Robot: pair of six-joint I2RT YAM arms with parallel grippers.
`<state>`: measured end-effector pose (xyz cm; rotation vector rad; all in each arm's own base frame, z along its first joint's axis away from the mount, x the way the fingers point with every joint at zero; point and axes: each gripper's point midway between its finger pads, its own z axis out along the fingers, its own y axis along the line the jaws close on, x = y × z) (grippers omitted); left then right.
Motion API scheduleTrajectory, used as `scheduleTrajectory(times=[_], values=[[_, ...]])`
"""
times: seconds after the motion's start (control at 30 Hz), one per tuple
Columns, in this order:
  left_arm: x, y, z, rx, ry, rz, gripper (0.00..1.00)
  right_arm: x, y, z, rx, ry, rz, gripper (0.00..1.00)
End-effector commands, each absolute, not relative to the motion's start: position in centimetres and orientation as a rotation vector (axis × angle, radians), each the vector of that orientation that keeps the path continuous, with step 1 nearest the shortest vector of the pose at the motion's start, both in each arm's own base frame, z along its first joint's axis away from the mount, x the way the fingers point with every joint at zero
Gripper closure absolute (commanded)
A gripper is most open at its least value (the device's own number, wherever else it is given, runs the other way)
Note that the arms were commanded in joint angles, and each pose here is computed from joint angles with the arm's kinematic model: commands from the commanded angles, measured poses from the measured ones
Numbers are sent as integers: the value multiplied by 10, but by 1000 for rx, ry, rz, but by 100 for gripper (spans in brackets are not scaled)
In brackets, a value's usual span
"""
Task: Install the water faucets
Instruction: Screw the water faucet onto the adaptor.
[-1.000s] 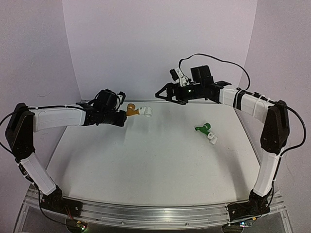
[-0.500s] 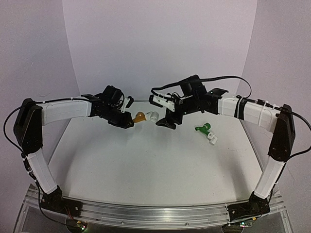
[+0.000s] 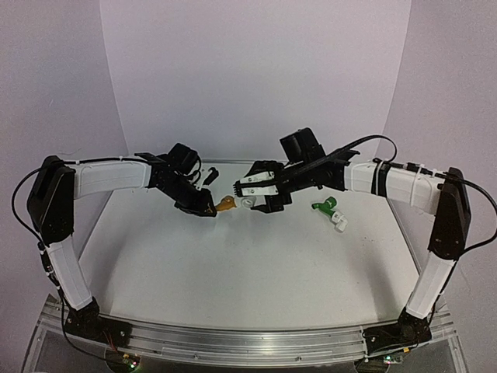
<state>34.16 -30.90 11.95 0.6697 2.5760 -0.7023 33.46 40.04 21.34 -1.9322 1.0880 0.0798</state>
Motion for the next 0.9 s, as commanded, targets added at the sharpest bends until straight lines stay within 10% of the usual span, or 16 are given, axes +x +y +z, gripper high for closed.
scheduleTrajectory(times=[0.0, 0.87], values=[[349, -327, 156, 729, 2458, -800, 100, 332, 414, 200, -1980, 998, 85, 20], [407, -297, 190, 354, 2314, -480, 100, 369, 440, 205, -1398, 1633, 421, 95]])
